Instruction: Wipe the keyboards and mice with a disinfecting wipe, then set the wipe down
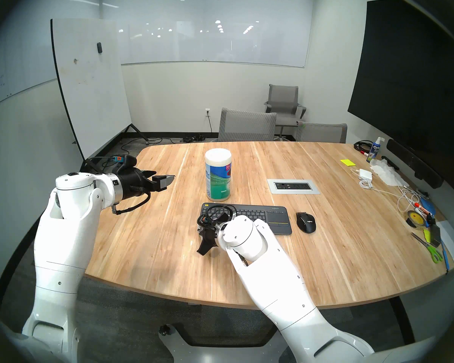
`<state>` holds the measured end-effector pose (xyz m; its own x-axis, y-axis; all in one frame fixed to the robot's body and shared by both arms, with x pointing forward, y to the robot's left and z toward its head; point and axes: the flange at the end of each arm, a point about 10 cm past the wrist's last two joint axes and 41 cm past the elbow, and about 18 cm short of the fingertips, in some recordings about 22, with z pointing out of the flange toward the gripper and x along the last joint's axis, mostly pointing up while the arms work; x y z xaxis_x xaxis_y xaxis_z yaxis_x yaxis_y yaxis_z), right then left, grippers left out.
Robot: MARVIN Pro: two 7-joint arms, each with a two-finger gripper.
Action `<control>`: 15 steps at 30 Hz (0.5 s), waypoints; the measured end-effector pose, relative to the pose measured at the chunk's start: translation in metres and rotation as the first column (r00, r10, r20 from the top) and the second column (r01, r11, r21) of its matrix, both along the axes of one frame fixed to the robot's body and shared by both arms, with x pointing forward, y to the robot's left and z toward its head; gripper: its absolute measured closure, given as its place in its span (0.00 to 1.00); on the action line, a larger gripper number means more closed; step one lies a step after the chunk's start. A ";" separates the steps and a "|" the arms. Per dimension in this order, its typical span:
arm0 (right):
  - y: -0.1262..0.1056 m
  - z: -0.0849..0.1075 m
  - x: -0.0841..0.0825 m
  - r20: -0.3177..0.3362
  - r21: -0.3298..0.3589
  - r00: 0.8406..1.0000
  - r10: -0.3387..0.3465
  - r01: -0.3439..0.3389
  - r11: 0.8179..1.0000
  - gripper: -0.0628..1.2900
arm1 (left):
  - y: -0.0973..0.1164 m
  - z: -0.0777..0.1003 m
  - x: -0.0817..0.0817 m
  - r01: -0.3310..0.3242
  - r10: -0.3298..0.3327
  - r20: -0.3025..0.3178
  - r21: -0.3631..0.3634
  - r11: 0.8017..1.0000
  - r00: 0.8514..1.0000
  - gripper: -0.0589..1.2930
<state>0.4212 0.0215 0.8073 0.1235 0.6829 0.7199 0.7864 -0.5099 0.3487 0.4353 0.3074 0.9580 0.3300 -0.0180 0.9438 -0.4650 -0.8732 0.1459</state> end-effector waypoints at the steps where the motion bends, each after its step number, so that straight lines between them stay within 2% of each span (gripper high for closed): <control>1: 0.001 -0.001 0.001 -0.001 -0.002 1.000 -0.007 0.007 1.000 0.97 | 0.000 0.000 0.000 0.000 0.000 0.000 0.000 1.000 1.000 0.02; 8: 0.006 -0.005 0.010 -0.013 -0.011 0.998 -0.062 0.062 0.998 0.97 | 0.000 0.000 0.000 0.000 0.000 0.000 0.000 1.000 1.000 0.02; 15: 0.002 0.006 0.027 -0.009 0.011 0.993 -0.119 0.119 0.993 0.97 | 0.000 0.000 0.000 0.000 0.000 0.000 0.000 1.000 1.000 0.02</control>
